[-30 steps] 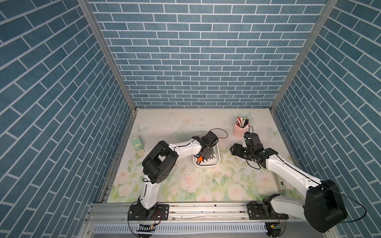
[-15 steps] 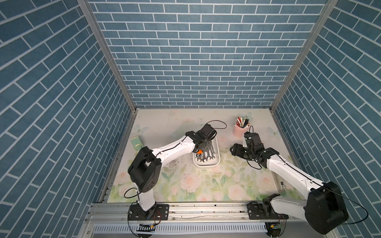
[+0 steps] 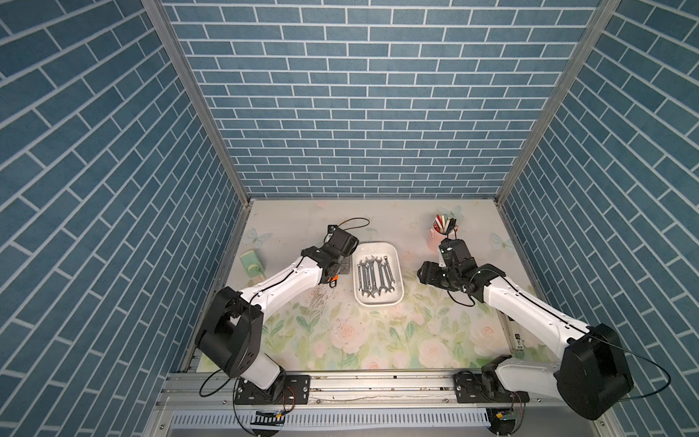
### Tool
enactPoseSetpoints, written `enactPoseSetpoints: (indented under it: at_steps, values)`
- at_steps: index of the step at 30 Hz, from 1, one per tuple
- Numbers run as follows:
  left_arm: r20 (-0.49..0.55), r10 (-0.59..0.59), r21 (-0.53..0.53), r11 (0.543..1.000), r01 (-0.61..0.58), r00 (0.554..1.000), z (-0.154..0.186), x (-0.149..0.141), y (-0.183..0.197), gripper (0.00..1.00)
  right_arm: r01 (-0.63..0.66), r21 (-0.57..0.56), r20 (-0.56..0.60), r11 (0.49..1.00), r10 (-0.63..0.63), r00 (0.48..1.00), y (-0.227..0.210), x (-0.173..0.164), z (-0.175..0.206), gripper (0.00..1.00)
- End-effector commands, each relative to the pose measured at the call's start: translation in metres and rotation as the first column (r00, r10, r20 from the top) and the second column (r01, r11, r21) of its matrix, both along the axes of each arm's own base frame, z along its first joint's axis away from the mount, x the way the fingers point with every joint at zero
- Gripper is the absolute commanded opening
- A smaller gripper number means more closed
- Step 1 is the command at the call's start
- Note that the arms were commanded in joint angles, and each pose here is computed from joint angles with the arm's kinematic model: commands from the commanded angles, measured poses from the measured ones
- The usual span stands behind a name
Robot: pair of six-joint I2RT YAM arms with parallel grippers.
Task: Take out the wrench from the storage box
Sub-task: Place the wrench at the center of the board.
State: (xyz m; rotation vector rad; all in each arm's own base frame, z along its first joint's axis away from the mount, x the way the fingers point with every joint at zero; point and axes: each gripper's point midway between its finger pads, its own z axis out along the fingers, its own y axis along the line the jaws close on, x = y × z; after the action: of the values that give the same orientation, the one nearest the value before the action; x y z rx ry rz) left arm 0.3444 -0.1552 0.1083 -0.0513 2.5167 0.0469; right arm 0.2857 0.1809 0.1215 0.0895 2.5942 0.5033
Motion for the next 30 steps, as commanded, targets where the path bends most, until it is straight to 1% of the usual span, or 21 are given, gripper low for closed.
enactPoseSetpoints:
  at_steps: [1,9,13,16,18,20,22,26,27,30]
  values:
    - [0.085,0.083,-0.059,0.995,-0.078,0.993,0.003,0.014,0.004,0.14,0.005,-0.032,-0.015,0.999,-0.006,1.000,0.006,0.001,0.003,0.72]
    - [-0.002,0.088,-0.049,0.995,-0.088,0.996,-0.050,0.006,0.003,0.14,-0.002,-0.045,-0.031,0.999,0.000,1.000,0.022,0.004,0.005,0.71]
    - [-0.025,0.085,-0.048,0.995,-0.086,0.996,-0.063,0.005,0.002,0.15,-0.017,-0.065,-0.035,0.998,0.014,0.999,0.032,0.008,0.011,0.68]
    - [-0.044,0.074,-0.027,0.997,-0.075,0.996,-0.073,0.004,0.002,0.16,-0.034,-0.084,-0.041,0.996,0.031,0.999,0.043,0.012,0.015,0.67]
    - [-0.062,0.068,-0.002,0.998,-0.068,0.996,-0.081,0.004,0.003,0.16,-0.045,-0.093,-0.055,0.995,0.040,0.998,0.051,0.016,0.016,0.63]
    - [-0.072,0.064,0.000,0.998,-0.064,0.995,-0.084,0.003,0.003,0.17,-0.058,-0.101,-0.072,0.993,0.051,0.996,0.058,0.020,0.016,0.58]
    - [-0.069,0.061,-0.005,0.998,-0.061,0.996,-0.083,0.002,0.003,0.24,-0.073,-0.112,-0.087,0.991,0.063,0.994,0.066,0.023,0.017,0.57]
    - [-0.033,0.050,-0.020,0.999,-0.051,0.998,-0.063,0.003,0.003,0.52,-0.117,-0.161,-0.110,0.980,0.100,0.989,0.090,0.027,0.018,0.56]
    - [-0.019,0.052,-0.023,0.998,-0.052,0.998,-0.056,0.003,0.005,0.55,-0.130,-0.170,-0.114,0.977,0.111,0.987,0.097,0.029,0.017,0.56]
    - [0.024,0.054,-0.038,0.998,-0.053,0.998,-0.031,0.002,0.009,0.57,-0.148,-0.200,-0.124,0.969,0.125,0.984,0.114,0.033,0.012,0.54]
